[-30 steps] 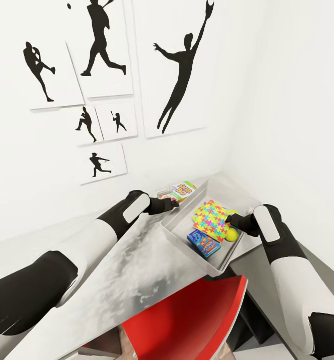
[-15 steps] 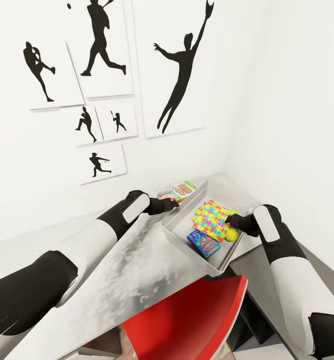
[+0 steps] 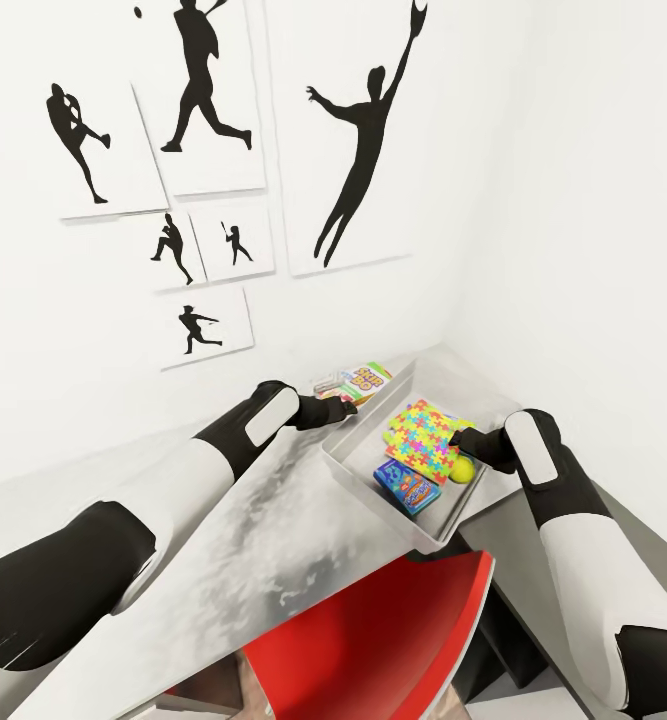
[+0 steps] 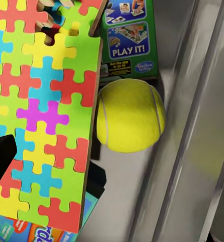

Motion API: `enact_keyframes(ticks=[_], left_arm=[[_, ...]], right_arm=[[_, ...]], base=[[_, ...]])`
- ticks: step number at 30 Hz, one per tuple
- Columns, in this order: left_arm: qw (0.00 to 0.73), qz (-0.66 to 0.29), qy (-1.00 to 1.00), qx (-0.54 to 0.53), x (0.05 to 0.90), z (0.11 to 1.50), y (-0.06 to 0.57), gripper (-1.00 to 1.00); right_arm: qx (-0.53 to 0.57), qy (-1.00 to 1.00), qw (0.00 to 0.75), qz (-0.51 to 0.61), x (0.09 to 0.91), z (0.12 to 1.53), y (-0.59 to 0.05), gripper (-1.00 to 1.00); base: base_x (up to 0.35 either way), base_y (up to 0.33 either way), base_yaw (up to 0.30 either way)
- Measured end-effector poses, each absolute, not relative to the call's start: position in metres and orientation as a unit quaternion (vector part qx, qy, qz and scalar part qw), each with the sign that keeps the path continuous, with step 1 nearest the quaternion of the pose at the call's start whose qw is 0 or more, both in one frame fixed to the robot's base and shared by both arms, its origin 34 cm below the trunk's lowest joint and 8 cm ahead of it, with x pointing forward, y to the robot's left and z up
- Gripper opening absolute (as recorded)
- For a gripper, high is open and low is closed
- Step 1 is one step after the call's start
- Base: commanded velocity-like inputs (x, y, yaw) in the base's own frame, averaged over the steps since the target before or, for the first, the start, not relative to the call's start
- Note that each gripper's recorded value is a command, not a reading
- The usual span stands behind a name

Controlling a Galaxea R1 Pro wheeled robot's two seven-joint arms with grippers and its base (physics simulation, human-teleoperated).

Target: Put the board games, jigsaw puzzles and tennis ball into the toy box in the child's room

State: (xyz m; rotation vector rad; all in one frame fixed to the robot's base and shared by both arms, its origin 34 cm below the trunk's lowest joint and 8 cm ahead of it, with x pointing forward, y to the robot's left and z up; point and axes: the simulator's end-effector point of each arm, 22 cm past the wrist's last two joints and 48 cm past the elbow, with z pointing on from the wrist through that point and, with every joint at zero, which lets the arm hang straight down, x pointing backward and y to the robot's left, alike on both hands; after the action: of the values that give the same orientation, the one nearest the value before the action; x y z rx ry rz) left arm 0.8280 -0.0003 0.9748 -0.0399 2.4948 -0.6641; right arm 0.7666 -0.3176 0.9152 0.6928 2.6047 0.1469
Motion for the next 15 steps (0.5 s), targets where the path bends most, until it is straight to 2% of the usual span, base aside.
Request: enact_keyframes(ticks=[15], left_arm=[[0.276,-0.241,0.931,-0.005,0.8259,0.9712,-0.0011,1.0]], right_arm=[[0.252,0.941,0.219,0.053,0.7664,0.9143,-0.3187,1.0]], base=[[0.0,0.0,0.0]])
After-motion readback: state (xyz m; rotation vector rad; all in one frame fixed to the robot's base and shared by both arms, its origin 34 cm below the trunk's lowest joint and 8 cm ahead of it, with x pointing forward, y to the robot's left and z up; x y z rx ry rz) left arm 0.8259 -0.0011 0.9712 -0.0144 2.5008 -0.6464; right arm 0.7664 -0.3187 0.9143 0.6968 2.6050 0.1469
